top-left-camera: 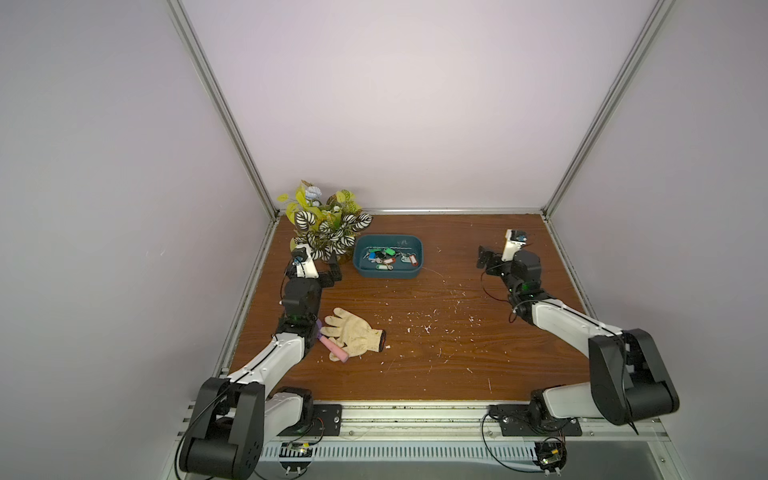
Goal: Take the keys out of the storage box
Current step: Move the storage box to the center of the board.
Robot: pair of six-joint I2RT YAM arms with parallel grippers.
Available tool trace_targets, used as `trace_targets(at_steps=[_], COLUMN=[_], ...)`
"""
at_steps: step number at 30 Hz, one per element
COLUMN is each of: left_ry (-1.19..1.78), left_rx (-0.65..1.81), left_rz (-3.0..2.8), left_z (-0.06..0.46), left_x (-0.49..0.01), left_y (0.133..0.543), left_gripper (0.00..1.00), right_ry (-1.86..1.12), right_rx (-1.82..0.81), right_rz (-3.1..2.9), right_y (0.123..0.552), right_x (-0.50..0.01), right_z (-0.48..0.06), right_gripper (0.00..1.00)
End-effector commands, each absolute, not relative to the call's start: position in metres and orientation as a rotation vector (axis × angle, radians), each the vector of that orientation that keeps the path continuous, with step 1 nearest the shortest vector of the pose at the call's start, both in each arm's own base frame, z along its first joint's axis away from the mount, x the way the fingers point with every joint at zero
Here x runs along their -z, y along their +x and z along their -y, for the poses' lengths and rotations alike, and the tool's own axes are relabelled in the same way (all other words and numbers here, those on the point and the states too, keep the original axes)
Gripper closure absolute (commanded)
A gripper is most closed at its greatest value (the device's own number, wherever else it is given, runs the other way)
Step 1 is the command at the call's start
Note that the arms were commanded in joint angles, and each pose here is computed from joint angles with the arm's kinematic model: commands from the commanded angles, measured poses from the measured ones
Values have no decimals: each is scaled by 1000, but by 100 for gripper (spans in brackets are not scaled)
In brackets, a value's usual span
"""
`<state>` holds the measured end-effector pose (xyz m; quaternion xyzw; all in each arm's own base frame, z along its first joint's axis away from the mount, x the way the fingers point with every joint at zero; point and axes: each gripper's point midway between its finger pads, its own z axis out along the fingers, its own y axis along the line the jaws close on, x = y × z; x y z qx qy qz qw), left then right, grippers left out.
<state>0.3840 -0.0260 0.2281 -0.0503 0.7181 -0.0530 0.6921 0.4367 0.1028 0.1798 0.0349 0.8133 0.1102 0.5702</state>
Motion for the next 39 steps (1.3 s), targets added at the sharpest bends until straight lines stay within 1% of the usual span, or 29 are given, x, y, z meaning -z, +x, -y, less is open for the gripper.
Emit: trace_targets(at_steps=[1, 6, 11, 14, 18, 20, 24, 27, 29, 30, 39], left_ry=[-64, -40, -12, -2, 49, 62, 76, 78, 80, 80, 92], left_rx=[230, 253, 269, 277, 311, 328, 347, 348, 354, 356, 405], left_rz=[-1807, -1782, -1819, -1839, -1856, -1864, -1865, -1864, -1862, -1862, -1856], left_z=[48, 52, 58, 59, 69, 71, 73, 72, 72, 71, 72], left_x=[-182, -184, -177, -172, -166, -163, -161, -160, -160, -160, -158], left_y=[386, 384, 392, 396, 399, 401, 402, 402, 403, 403, 405], left_gripper=[0, 0, 0, 0, 0, 0, 0, 0, 0, 0, 0], right_ry=[-70, -166, -216, -240, -255, -260, -257, -245, -234, -224, -160], right_rx=[-281, -336, -386, -384, -390, -387, -357, -334, -325, -324, -289], right_rz=[-2035, -2097, -2127, -2160, -2206, -2226, -2263, -2281, -2290, -2291, -2318], right_y=[440, 464, 488, 500, 513, 519, 528, 532, 533, 534, 539], right_x=[-167, -166, -159, -148, -130, -123, -112, -105, -103, -103, -99], right_z=[-159, -221, -264, -282, -294, -299, -300, -296, -293, -291, -271], right_gripper=[0, 0, 0, 5, 18, 27, 37, 49, 60, 64, 74])
